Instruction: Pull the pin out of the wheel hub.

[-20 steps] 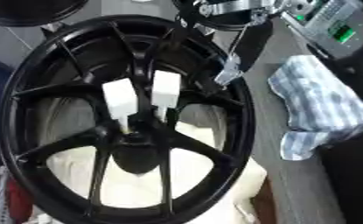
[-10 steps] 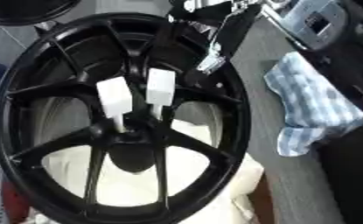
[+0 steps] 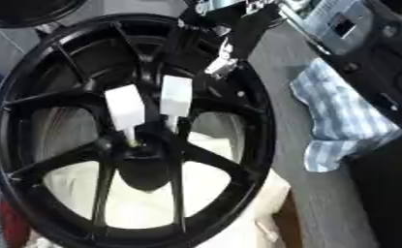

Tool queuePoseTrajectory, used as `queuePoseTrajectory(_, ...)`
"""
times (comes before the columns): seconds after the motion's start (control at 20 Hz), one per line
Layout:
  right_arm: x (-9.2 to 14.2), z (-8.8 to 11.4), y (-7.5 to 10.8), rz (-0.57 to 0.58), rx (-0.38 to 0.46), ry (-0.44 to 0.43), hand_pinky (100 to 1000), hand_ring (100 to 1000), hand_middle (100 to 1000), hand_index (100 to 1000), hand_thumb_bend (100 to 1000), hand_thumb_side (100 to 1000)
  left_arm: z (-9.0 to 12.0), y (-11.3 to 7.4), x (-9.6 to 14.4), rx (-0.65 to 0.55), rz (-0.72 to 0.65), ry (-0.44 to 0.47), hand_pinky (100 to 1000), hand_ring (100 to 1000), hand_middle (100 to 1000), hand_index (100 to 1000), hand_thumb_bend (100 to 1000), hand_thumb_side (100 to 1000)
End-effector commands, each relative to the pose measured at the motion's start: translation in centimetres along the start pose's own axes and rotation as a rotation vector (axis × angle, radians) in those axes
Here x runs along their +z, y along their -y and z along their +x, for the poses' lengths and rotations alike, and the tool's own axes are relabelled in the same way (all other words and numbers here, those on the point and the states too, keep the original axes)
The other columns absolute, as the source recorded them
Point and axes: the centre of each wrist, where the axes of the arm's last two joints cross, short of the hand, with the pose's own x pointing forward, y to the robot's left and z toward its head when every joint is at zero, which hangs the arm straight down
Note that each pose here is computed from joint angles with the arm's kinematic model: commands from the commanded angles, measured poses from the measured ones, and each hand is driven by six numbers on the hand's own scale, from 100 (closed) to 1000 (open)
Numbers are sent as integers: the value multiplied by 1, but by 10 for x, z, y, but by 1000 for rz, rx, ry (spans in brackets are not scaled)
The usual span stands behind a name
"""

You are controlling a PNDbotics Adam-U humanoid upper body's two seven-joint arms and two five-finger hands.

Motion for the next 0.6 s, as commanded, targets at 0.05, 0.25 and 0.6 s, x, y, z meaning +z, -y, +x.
queuePoseTrajectory(0.05,-1,13,11,-32,23,21,888,852,768,828,580,470,7,-1,1,-9,-1,13,797,578,454,682,124,917)
queuePoseTrajectory(0.25,-14,21,12,-79,58,47,887,854,771,830,580,463,3,-7,8,-14,52,-3,797,578,454,682,125,920)
queuePoseTrajectory(0.6,-33,37,11,-71,65,132,900,861,778,832,544,477,0,-17,15,-27,116,-18,796,579,455,681,128,923)
